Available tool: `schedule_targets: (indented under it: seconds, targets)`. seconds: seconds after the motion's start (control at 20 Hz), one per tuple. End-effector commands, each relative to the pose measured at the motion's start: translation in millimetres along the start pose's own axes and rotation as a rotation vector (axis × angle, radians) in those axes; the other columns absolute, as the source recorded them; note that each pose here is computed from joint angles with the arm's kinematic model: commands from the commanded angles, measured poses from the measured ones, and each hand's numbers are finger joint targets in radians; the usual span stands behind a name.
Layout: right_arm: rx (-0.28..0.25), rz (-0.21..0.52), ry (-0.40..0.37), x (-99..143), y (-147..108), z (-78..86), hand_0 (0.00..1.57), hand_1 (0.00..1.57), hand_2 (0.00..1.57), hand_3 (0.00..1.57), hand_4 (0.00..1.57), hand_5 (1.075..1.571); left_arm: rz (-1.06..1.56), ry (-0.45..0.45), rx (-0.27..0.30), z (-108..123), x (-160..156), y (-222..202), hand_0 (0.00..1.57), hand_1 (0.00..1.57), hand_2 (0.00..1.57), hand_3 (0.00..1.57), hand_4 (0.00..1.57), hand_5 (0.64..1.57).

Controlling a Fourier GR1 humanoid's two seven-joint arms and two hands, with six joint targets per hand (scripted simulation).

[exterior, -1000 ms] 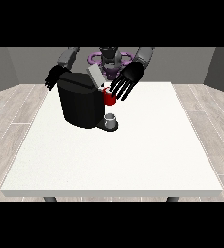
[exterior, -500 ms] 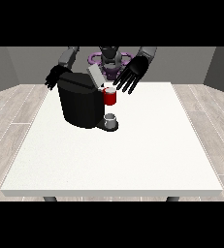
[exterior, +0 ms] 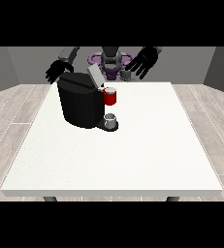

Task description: Insert the coffee pod into the coffee machine and close the lid

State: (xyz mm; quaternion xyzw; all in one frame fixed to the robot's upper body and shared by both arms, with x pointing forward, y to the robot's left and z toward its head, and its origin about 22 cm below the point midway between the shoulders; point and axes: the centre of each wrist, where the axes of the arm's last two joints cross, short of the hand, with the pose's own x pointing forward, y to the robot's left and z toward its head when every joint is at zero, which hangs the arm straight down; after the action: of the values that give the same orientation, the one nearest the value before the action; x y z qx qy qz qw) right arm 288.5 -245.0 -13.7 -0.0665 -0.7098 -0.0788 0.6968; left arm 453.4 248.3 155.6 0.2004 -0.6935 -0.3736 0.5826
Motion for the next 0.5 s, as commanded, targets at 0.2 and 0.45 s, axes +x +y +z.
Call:
schedule_targets:
  seconds: [0.2,0.45]
  targets:
    - [-0.029,0.049,0.07,-26,-45,30.7,0.0,0.0,0.0,0.0,0.43,1.571,0.507,0.037,-0.019,39,-65,-85,0.0,0.0,0.0,0.0,0.0,1.571]
    - [0.073,0.063,0.059,-1,-38,19.8,0.0,0.0,0.0,0.0,0.37,1.571,0.609,0.123,-0.011,62,-83,-127,0.0,0.0,0.0,0.0,0.19,1.571]
